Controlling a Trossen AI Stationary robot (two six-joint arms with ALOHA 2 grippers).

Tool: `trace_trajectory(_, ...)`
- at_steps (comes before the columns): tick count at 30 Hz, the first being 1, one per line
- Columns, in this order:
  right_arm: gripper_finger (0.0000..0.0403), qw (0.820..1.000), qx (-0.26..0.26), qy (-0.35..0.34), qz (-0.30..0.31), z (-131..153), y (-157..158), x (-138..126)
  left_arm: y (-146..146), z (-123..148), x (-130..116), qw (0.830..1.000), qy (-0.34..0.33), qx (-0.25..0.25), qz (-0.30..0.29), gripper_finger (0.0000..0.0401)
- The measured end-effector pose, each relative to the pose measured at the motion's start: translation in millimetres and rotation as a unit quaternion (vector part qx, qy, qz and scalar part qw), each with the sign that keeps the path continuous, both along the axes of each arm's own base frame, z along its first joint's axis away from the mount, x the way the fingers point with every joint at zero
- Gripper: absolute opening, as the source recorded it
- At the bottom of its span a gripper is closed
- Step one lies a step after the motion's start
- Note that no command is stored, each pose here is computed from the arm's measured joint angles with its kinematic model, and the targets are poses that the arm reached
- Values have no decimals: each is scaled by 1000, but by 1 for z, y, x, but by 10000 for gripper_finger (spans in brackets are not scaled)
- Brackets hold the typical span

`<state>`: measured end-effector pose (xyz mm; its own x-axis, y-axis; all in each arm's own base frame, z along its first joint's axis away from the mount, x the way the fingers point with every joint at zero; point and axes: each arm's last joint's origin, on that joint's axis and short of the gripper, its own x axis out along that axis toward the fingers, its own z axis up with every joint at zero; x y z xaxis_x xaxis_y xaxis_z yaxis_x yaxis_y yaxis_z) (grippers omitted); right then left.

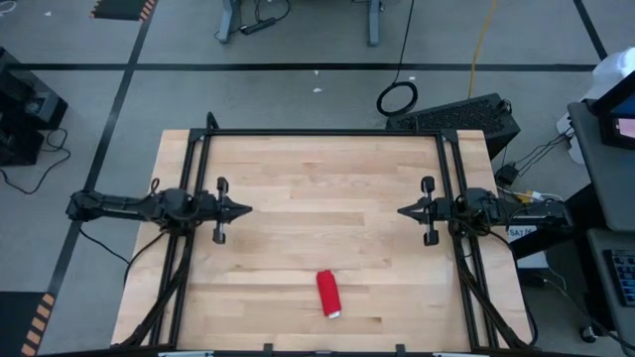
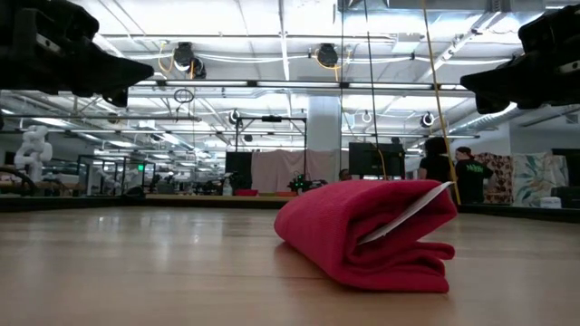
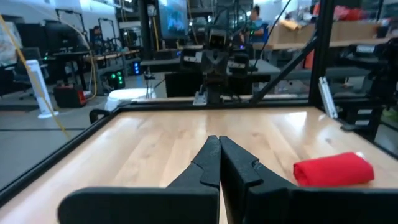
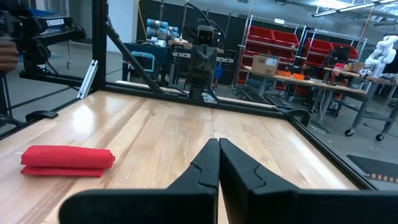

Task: Roll napkin
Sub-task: Return to Home Position

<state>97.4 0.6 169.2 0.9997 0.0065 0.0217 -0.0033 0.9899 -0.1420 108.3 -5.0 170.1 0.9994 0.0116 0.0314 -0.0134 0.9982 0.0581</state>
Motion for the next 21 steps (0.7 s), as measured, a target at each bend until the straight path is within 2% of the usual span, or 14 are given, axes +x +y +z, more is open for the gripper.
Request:
trace_trajectory(10, 0, 1000, 0, 0, 0, 0, 0, 0, 7, -2, -11, 1000, -4, -14, 14, 0)
trace_trajectory(21, 0, 1000, 0, 0, 0, 0, 0, 0, 8, -3, -11, 999, 3, -35, 18, 0)
